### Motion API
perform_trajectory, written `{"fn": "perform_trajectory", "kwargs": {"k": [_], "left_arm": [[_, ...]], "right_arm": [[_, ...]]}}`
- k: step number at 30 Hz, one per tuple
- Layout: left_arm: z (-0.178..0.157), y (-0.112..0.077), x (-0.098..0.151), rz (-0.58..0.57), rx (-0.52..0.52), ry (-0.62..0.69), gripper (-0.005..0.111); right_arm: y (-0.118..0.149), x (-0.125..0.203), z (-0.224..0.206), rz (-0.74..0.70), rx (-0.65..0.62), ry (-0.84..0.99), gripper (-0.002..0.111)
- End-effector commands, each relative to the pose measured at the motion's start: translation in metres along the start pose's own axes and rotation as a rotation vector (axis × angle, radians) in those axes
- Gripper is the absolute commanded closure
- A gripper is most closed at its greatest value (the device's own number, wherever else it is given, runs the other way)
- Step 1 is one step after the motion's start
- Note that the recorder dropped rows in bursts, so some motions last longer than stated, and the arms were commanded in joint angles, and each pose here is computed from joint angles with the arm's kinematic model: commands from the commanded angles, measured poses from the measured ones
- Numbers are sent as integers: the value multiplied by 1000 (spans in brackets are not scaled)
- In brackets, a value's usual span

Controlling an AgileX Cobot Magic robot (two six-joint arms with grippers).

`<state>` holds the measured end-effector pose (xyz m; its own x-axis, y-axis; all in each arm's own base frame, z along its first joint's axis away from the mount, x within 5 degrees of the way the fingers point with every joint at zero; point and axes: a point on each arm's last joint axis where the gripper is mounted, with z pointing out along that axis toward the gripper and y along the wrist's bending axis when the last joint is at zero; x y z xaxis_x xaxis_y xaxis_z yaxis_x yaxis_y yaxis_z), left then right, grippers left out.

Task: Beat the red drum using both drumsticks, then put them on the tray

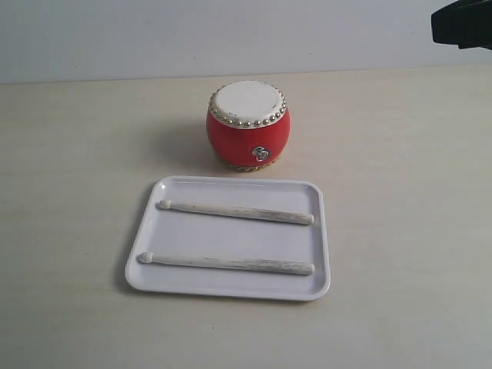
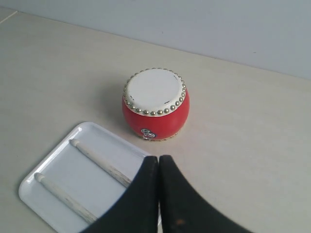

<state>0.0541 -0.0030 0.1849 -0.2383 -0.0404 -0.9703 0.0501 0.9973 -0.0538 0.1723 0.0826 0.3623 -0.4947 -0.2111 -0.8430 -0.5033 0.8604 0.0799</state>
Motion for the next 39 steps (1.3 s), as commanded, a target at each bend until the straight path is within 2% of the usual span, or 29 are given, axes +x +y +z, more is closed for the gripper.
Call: {"fn": "perform_trajectory", "kwargs": {"k": [1,33,39], "left_arm": [[0,0,3,-11,2,15,107],[0,0,4,-10,1,28,107],[0,0,4,-10,1,28,107]], "right_arm": [[-1,0,0,7,3,-3,108],[-1,0,0,7,3,-3,108],[4,-1,-23,-14,5,-78,108]]}}
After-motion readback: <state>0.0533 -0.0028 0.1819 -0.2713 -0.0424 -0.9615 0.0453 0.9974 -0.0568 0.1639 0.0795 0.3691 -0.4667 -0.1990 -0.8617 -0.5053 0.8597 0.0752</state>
